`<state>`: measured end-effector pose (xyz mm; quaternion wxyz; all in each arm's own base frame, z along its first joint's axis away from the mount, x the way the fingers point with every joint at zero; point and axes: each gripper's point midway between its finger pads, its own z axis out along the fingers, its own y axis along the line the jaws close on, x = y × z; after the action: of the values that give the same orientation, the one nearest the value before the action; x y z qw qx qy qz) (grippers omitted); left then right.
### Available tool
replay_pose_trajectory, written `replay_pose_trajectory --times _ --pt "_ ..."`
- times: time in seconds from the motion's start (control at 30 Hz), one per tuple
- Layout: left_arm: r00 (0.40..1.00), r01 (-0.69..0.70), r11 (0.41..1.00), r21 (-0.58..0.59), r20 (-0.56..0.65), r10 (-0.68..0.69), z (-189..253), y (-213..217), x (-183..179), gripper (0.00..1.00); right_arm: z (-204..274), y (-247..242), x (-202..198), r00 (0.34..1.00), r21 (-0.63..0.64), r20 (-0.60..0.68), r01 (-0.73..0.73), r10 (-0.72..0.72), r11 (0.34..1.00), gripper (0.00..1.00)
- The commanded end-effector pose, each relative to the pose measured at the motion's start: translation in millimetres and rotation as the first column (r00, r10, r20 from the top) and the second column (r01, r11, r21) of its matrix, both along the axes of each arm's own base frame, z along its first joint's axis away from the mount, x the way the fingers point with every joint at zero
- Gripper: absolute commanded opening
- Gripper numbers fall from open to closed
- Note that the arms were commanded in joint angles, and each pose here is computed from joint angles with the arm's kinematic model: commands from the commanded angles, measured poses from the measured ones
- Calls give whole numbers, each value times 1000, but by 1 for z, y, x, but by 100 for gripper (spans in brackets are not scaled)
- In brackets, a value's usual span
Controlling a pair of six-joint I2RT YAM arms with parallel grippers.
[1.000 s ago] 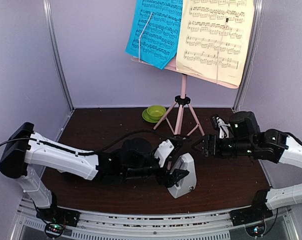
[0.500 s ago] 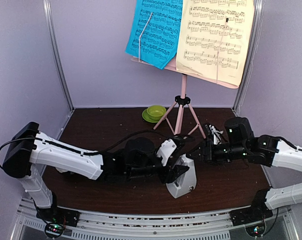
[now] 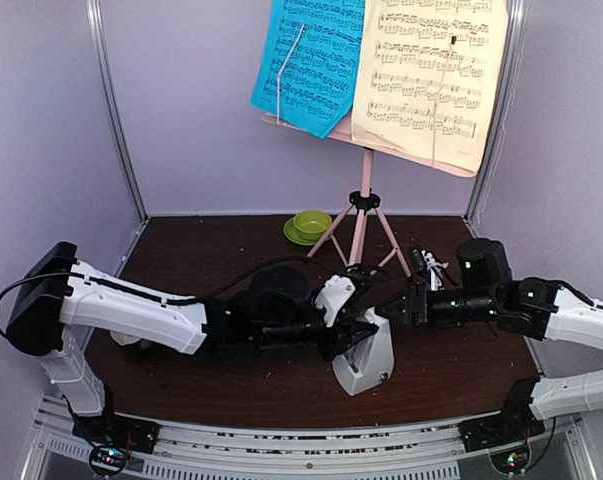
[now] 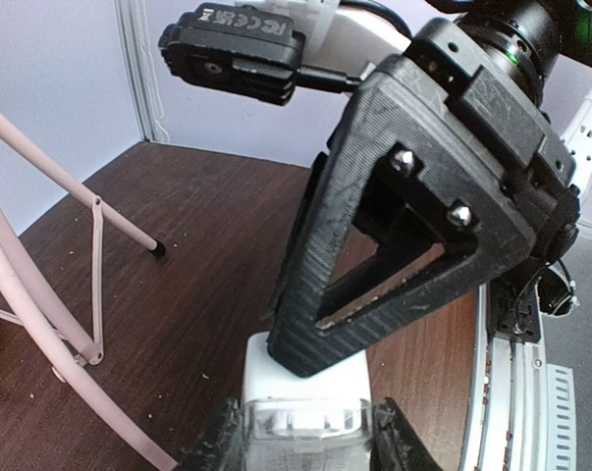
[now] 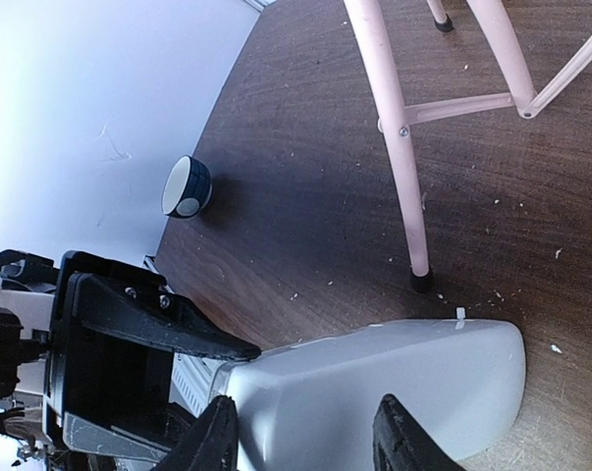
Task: Set up the instrument practice props
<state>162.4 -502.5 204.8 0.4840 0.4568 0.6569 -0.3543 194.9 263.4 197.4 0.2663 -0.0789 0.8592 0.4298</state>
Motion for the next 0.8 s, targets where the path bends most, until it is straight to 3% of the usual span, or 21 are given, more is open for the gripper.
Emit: replay_pose_trajectory --times 0.0,0.3,0.43,0.6,0.77 --pt "997 56 998 -41 64 -54 17 2 -7 14 -65 -33 -10 995 -220 -98 11 -33 975 46" --pt "991 40 992 -119 135 -24 34 26 -9 9 -95 -55 -11 989 -313 -131 23 -67 949 45" --pt "992 9 988 -157 127 11 54 38 -7 7 -90 -52 -9 991 -292 -124 18 -57 956 45" --pt "992 -126 987 -98 -34 123 49 77 15 6 -67 -37 -5 995 -226 -103 -11 -13 974 47" --pt "941 -274 958 89 -182 286 23 137 32 6 -54 -32 -1 997 -205 -79 -19 3 979 48"
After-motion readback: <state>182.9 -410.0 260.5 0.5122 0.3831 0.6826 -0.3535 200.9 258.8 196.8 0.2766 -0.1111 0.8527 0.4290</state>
